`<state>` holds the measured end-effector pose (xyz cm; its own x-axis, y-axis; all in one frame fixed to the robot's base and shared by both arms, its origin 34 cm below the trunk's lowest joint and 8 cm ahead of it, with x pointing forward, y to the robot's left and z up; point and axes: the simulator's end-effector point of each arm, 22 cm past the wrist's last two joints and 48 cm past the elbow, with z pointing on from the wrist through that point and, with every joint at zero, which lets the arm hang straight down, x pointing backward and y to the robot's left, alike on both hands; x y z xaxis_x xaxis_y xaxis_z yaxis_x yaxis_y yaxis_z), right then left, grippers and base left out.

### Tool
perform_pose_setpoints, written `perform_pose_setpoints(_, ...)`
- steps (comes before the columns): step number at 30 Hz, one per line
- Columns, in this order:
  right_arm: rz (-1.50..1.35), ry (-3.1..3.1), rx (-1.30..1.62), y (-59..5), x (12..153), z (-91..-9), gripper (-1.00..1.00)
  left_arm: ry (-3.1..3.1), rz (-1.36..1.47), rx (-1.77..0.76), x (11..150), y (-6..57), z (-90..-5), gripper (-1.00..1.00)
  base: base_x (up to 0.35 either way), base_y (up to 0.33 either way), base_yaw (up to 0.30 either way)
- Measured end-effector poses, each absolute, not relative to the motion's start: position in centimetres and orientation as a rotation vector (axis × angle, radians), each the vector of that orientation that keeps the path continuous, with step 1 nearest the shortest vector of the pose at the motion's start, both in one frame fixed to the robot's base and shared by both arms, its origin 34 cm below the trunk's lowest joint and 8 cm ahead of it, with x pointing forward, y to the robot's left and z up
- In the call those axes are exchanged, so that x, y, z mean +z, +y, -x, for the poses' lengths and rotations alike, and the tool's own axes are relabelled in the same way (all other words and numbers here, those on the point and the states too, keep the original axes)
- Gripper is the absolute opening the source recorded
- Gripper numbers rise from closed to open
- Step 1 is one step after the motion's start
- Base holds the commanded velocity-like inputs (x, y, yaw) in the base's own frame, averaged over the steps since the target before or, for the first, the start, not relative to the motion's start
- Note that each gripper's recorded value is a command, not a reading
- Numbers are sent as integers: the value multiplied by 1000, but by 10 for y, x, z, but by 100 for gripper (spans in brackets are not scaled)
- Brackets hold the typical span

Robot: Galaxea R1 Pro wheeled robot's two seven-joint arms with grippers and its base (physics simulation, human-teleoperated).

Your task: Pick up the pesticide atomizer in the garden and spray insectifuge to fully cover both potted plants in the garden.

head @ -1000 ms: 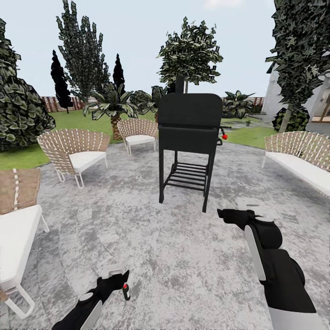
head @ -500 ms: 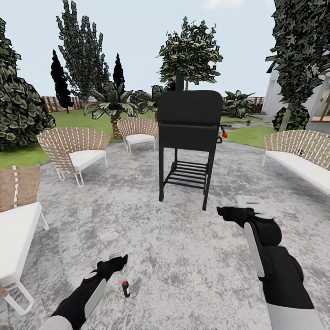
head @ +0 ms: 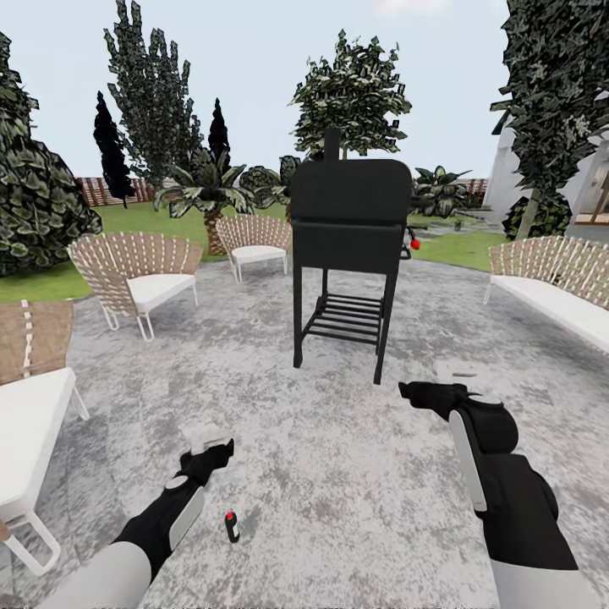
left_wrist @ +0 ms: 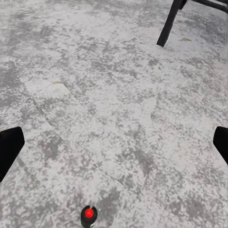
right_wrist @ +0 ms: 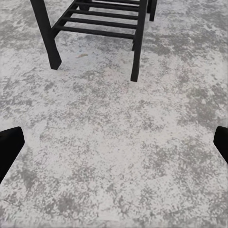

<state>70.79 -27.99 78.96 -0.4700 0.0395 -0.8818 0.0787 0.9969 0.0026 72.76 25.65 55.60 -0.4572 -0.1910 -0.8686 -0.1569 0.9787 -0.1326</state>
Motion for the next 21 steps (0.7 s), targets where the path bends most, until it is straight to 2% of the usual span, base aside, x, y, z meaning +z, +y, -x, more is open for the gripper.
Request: perform_pose_setpoints(21,-94,2054,-51,-283,747,-699,100,1984,179,43,502,262,-709,100,0,0,0)
